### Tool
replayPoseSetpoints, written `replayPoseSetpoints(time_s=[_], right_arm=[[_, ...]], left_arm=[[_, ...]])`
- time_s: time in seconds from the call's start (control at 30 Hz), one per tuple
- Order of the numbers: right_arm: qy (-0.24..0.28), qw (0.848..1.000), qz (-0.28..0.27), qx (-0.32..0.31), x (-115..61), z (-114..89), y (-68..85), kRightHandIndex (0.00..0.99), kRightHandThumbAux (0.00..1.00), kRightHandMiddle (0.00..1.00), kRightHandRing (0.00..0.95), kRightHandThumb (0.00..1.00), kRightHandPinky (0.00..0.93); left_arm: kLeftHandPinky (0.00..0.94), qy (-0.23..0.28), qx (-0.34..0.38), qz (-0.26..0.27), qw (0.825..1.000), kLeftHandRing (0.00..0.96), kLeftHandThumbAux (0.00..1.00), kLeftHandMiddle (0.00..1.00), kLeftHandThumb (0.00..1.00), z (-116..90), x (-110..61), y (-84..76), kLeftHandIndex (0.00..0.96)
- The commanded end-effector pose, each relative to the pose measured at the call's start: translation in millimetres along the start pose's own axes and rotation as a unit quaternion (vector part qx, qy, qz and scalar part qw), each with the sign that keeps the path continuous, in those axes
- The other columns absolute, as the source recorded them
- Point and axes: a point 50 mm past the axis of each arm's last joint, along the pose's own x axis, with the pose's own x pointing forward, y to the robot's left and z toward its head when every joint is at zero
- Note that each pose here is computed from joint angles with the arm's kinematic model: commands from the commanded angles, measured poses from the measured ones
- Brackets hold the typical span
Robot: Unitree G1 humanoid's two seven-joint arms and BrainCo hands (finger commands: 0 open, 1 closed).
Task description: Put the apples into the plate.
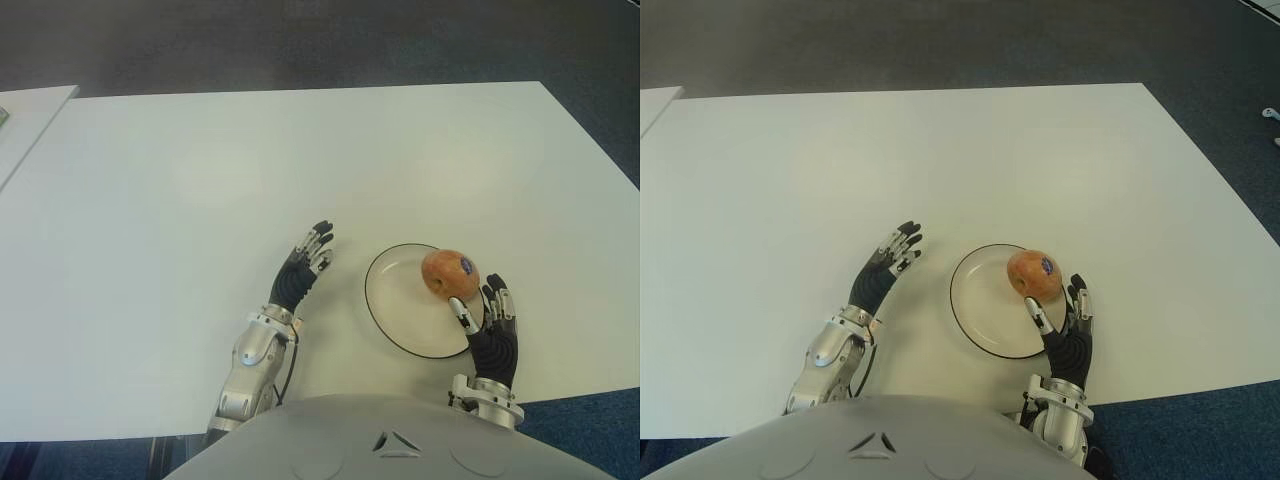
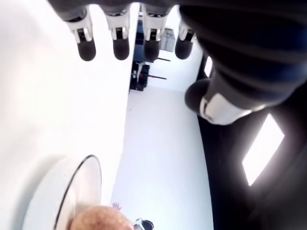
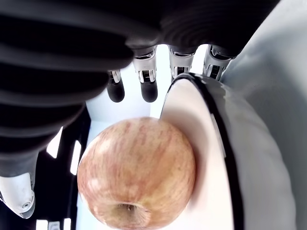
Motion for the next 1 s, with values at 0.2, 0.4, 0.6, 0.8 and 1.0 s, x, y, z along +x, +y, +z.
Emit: replayPoseSetpoints(time_s=[0.2, 0.4, 0.6, 0.8, 1.0], right_arm=[[0.032, 0.999, -0.007, -0.001, -8.2, -6.1, -3.6, 0.0, 0.55, 0.059, 0.036, 0.007, 0.023], [0.033, 0.999, -0.006, 0.0, -7.4, -6.6, -4.8, 0.0, 0.546, 0.06, 0.037, 0.006, 0.03], [0.033, 0.999, -0.005, 0.002, -6.2, -6.8, -5.0, 0.0, 0.547, 0.065, 0.043, 0.006, 0.04], [0.03, 1.0, -0.002, 0.005, -4.5, -5.8, -4.0, 0.0, 0.556, 0.068, 0.046, 0.005, 0.046], [0.026, 1.0, -0.001, 0.008, -3.3, -5.0, -3.5, 0.0, 0.565, 0.075, 0.052, 0.008, 0.047]], left_arm=[[0.051, 0.006, -0.004, 0.015, 1.0, 0.024, 0.586, 0.017, 0.03, 3.8, -0.3, -4.0, 0.014], [0.082, -0.007, -0.008, 0.028, 1.0, 0.045, 0.6, 0.035, 0.078, 6.7, 2.0, -6.9, 0.033], [0.107, -0.019, -0.012, 0.023, 0.999, 0.066, 0.611, 0.054, 0.133, 9.5, 3.9, -8.7, 0.051], [0.086, -0.024, -0.007, 0.012, 1.0, 0.055, 0.617, 0.045, 0.137, 11.5, 5.3, -9.0, 0.045], [0.073, -0.025, 0.012, 0.005, 1.0, 0.04, 0.623, 0.03, 0.132, 13.1, 4.9, -8.9, 0.04]])
